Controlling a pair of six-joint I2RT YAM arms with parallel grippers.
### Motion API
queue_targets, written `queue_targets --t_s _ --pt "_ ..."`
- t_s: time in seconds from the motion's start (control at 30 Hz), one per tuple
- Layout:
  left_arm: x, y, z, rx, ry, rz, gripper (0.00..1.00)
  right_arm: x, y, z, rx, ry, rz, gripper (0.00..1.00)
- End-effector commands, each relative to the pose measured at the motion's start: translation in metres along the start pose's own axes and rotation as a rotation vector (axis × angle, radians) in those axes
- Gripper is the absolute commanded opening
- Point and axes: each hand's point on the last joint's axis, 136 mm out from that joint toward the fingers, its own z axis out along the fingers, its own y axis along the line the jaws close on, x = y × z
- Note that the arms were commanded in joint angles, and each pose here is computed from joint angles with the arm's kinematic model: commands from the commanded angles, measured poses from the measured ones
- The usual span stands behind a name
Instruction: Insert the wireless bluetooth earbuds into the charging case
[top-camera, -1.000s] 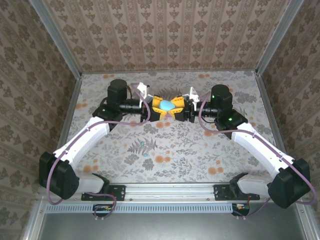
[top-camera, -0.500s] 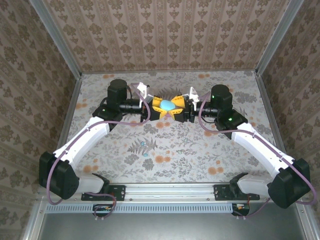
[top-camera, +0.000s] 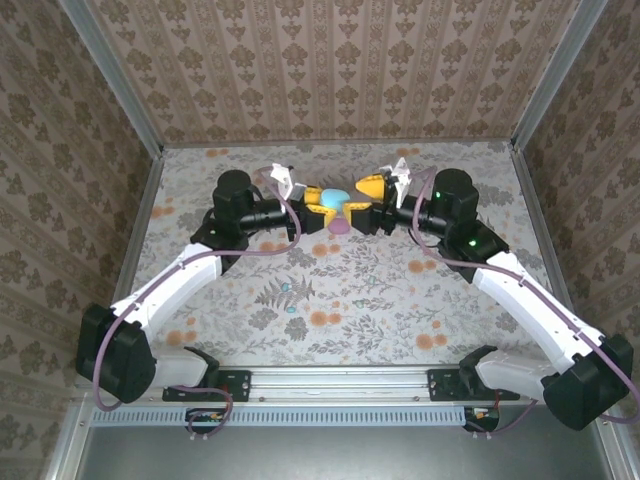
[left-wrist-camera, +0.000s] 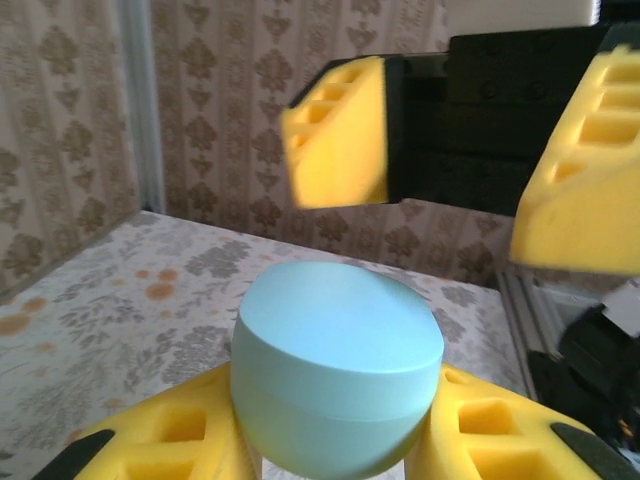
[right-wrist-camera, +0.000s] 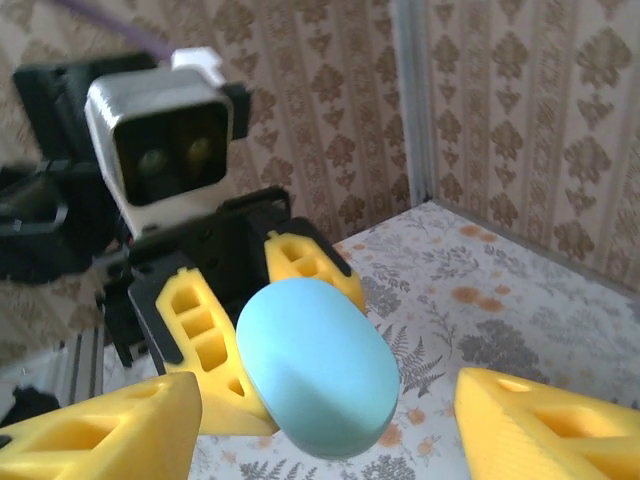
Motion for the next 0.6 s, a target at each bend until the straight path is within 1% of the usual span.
queue_targets --t_s 0.0,0.13,0.23,0.4,0.57 --pt "-0.036 0.003 -0.009 -0.089 -0.153 0.031 0.32 -0.014 -0.014 -0.007 0.119 0.002 0.278 0.67" --pt "-0.038 0.004 -0.011 -0.107 -0.211 0.023 0.32 -0.011 -0.011 -0.002 0.098 0.049 0.452 0.63" --pt "-0.037 0.002 -0.012 -0.104 -0.241 0.013 0.32 -0.009 -0.004 0.003 0.056 0.075 0.512 0.62" --pt "-0.038 -0.003 -0.013 -0.086 -0.296 0.003 0.32 -0.001 0.002 0.012 0.041 0.131 0.537 0.61" --pt "-0.037 -0.006 -0.011 -0.075 -0.294 0.005 0.31 0.003 0.011 0.02 0.02 0.185 0.514 0.61"
